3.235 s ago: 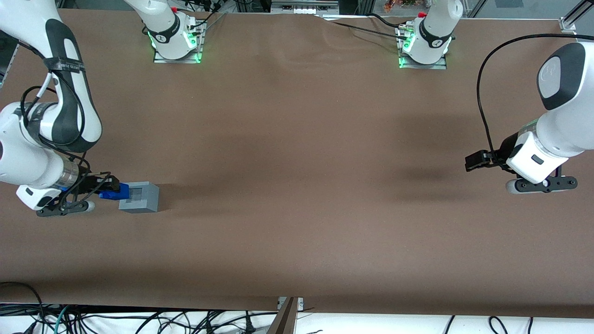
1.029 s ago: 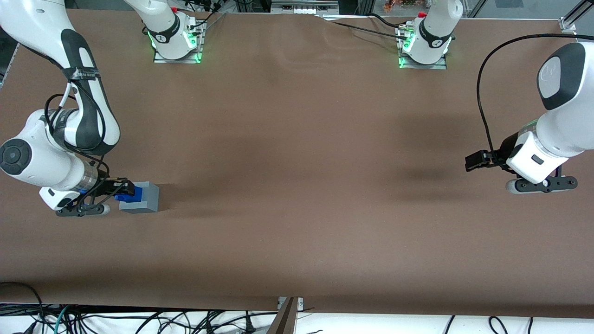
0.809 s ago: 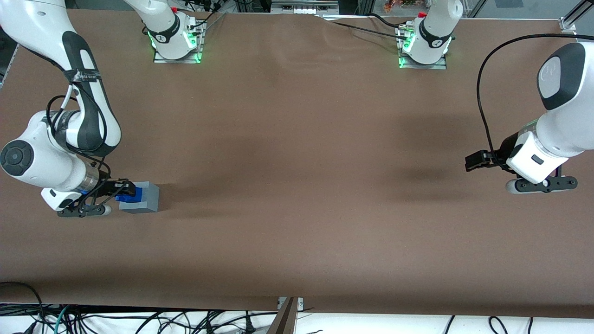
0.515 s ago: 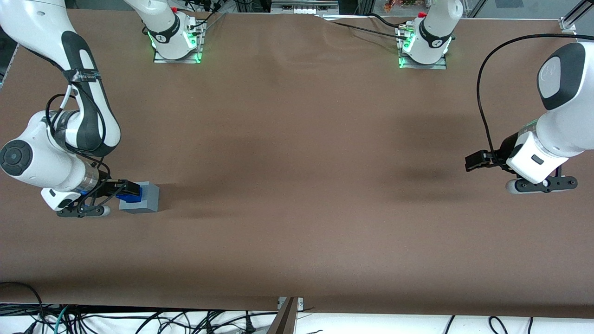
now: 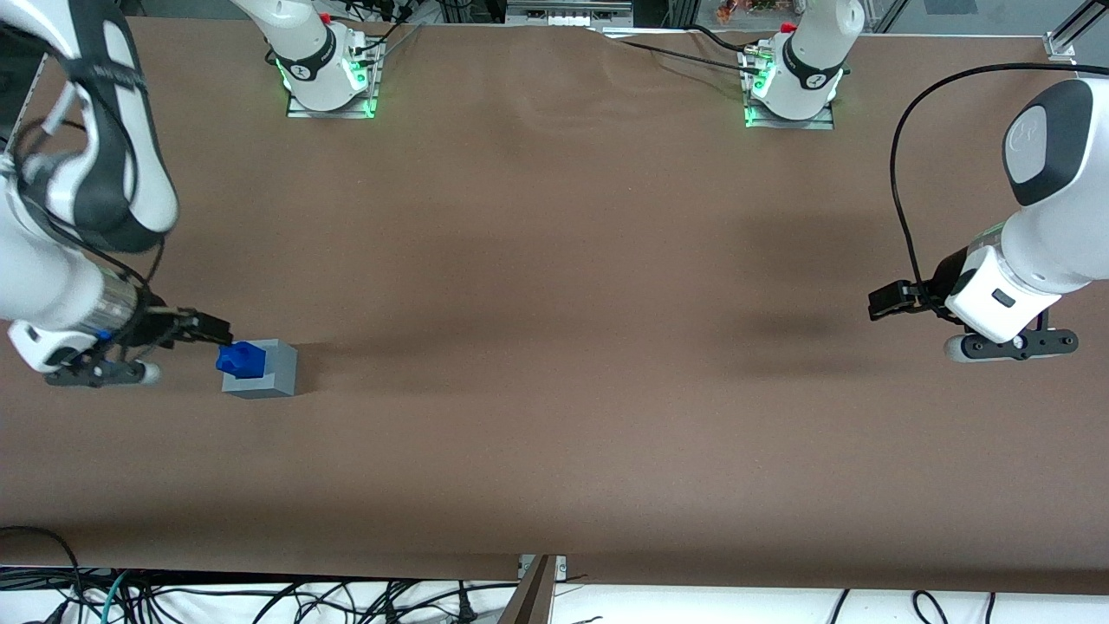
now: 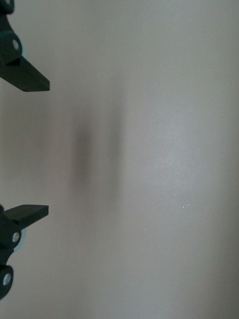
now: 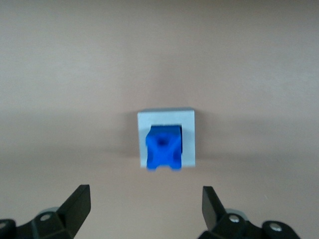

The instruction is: Insert blue part into gray base with right arm

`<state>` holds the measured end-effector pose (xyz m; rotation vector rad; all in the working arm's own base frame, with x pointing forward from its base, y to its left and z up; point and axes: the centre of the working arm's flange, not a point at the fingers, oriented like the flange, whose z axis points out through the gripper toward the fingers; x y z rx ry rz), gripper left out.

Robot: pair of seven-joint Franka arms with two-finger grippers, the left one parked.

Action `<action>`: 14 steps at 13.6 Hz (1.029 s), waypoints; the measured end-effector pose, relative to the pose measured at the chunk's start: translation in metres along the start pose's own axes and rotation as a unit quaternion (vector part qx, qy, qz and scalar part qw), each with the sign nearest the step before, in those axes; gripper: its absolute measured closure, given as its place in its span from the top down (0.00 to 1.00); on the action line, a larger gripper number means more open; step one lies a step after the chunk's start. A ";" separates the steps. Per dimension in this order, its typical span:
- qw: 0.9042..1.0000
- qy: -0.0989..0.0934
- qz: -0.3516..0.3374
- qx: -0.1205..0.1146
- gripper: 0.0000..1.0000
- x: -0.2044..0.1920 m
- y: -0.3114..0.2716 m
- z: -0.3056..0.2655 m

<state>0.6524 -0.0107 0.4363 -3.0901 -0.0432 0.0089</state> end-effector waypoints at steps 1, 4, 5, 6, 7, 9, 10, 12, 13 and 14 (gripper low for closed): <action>1.000 -0.002 -0.001 0.002 0.99 -0.013 -0.002 -0.030; 1.000 -0.015 0.008 0.006 0.99 -0.056 -0.009 -0.105; 1.000 -0.015 0.008 0.007 0.99 -0.067 -0.011 -0.122; 1.000 -0.019 0.007 0.007 0.99 -0.074 -0.014 -0.132; 1.000 -0.026 0.005 0.008 0.99 -0.077 -0.017 -0.138; 0.999 -0.041 -0.001 0.008 0.99 -0.080 -0.024 -0.137; 0.999 -0.047 -0.002 0.008 0.99 -0.081 -0.025 -0.135; 0.999 -0.052 -0.002 0.000 0.99 -0.082 -0.024 -0.134; 0.999 -0.051 -0.003 -0.006 0.99 -0.081 -0.023 -0.136; 0.999 -0.048 -0.004 -0.009 0.99 -0.080 -0.023 -0.139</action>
